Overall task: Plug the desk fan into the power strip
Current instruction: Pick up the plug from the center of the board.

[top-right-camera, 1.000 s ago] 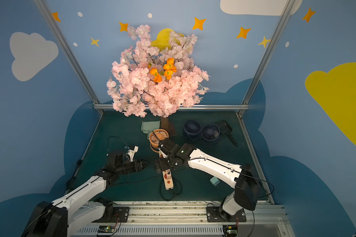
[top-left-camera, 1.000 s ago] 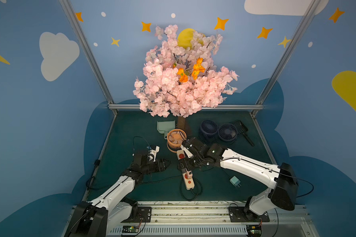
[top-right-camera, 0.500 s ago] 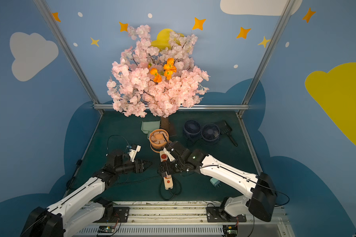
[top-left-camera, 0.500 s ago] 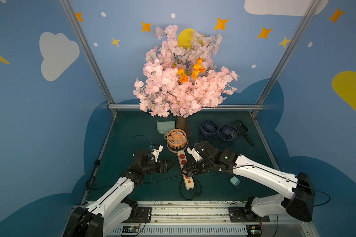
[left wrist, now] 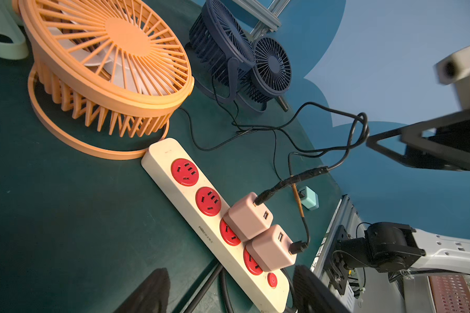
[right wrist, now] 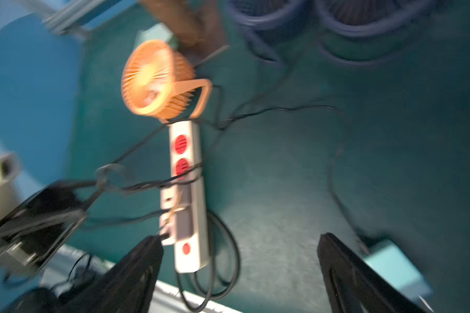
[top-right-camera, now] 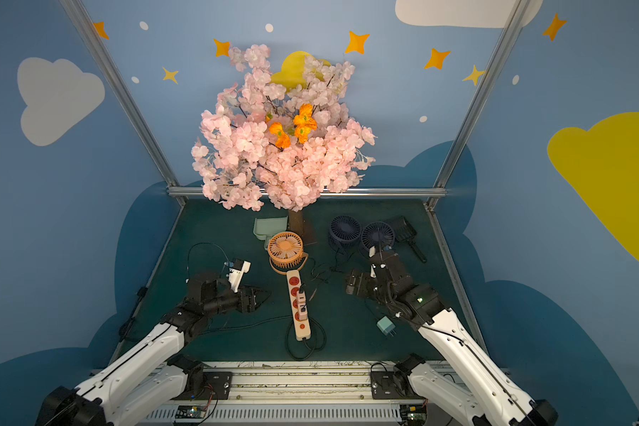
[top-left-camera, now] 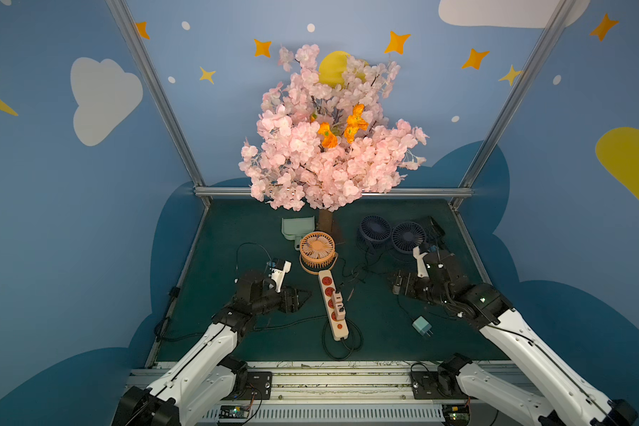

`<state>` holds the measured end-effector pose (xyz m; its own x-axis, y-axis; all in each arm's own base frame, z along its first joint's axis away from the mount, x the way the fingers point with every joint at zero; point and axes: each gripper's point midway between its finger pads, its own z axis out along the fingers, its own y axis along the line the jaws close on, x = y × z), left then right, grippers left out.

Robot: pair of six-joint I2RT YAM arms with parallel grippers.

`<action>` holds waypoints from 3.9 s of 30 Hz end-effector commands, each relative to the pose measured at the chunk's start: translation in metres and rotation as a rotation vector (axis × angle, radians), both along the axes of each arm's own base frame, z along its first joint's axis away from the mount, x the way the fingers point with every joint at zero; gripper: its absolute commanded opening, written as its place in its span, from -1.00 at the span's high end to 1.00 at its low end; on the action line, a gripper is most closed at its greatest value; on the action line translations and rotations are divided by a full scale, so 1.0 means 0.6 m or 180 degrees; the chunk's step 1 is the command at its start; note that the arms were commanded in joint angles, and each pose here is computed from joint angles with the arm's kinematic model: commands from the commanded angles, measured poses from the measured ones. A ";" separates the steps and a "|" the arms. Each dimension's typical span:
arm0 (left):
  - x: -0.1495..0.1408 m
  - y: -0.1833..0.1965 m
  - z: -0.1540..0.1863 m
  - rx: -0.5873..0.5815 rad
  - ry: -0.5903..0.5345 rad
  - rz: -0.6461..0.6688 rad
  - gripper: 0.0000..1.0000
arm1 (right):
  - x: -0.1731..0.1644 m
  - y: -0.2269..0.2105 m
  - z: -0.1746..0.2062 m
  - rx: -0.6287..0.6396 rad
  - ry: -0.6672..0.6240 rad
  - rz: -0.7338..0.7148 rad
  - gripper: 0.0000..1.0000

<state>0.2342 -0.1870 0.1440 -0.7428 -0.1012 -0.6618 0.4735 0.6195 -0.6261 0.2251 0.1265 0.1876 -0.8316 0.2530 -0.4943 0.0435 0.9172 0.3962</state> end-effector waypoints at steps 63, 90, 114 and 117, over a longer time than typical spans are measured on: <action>-0.007 -0.010 -0.010 -0.0017 0.0043 0.0007 -0.53 | -0.080 -0.031 -0.285 -0.1573 0.2133 0.0770 0.14; -0.016 -0.317 0.055 -0.0123 -0.0158 -0.0253 -0.46 | 0.046 0.180 0.009 0.1427 0.0096 -0.0274 0.35; 0.012 -0.251 0.066 -0.0027 -0.0189 -0.0306 0.83 | 0.033 0.192 0.055 0.1583 -0.0225 0.0710 -0.87; -0.005 -0.233 0.094 -0.0260 -0.0194 -0.0744 0.79 | 0.010 0.190 0.094 0.1818 -0.0419 0.1355 -0.91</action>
